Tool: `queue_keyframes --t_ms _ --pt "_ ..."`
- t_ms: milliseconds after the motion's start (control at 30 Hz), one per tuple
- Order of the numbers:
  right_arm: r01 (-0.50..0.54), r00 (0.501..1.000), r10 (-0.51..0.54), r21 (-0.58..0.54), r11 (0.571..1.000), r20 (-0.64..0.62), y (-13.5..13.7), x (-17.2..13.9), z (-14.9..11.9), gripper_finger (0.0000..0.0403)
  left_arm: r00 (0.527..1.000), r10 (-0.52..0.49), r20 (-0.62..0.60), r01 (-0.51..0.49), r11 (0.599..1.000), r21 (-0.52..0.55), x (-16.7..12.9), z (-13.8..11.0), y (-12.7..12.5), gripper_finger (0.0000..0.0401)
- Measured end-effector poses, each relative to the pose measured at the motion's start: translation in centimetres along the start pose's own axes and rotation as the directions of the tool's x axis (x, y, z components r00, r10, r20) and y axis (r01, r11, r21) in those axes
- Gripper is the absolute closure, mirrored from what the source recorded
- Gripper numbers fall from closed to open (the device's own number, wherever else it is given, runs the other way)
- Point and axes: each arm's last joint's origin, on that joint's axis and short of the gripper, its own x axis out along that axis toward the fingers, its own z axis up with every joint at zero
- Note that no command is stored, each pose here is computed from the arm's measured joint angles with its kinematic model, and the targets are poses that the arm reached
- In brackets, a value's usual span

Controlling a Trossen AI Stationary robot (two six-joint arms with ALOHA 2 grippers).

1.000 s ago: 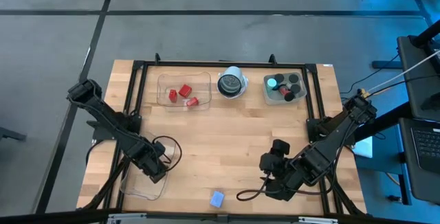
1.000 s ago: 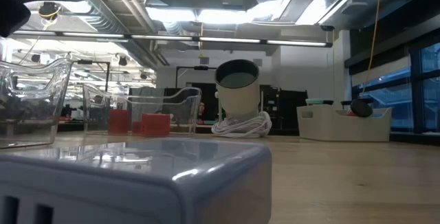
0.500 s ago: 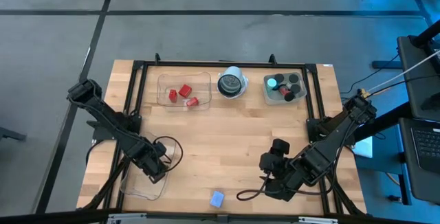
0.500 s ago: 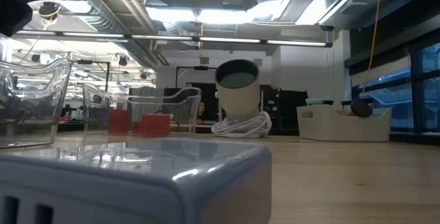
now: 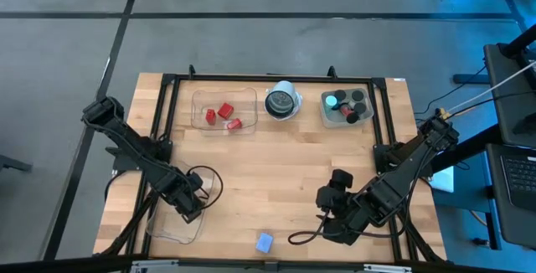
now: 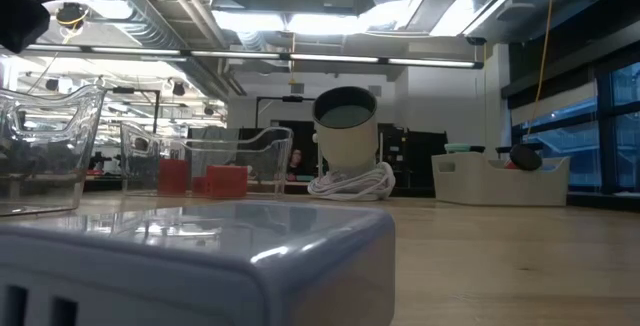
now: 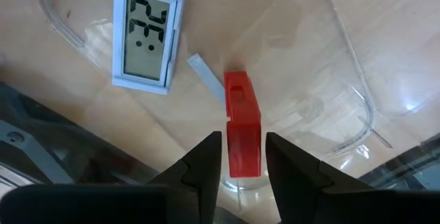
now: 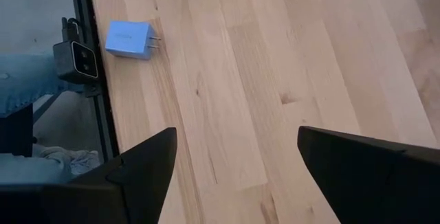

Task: Pick & Place Office items
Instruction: Put the blue digital clock into the bottom transparent bin

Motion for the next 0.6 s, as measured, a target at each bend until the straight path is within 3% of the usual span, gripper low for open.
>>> queue_keyframes --t_ms 100,333,467,600 --pt "-0.014 1.000 0.015 0.025 1.000 -0.020 0.0 0.0 0.0 0.0097 1.000 0.006 0.000 -0.006 1.000 0.005 0.0 0.1 0.1 0.0282" --pt "-0.089 0.965 0.130 0.182 0.979 -0.229 0.3 -0.2 -0.9 0.0097 0.999 0.044 0.018 -0.045 0.998 0.050 -2.3 0.4 -0.1 0.0267" --pt "-0.030 0.957 0.102 0.256 0.966 -0.273 0.3 -0.4 -1.8 0.0097 0.994 0.037 0.099 -0.046 0.994 0.096 -4.9 0.7 -0.8 0.0268" --pt "0.090 0.945 0.045 0.391 0.916 -0.324 0.3 0.1 -3.4 0.0097 0.978 0.019 0.208 -0.044 0.992 0.116 -7.5 0.6 -1.3 0.0270"
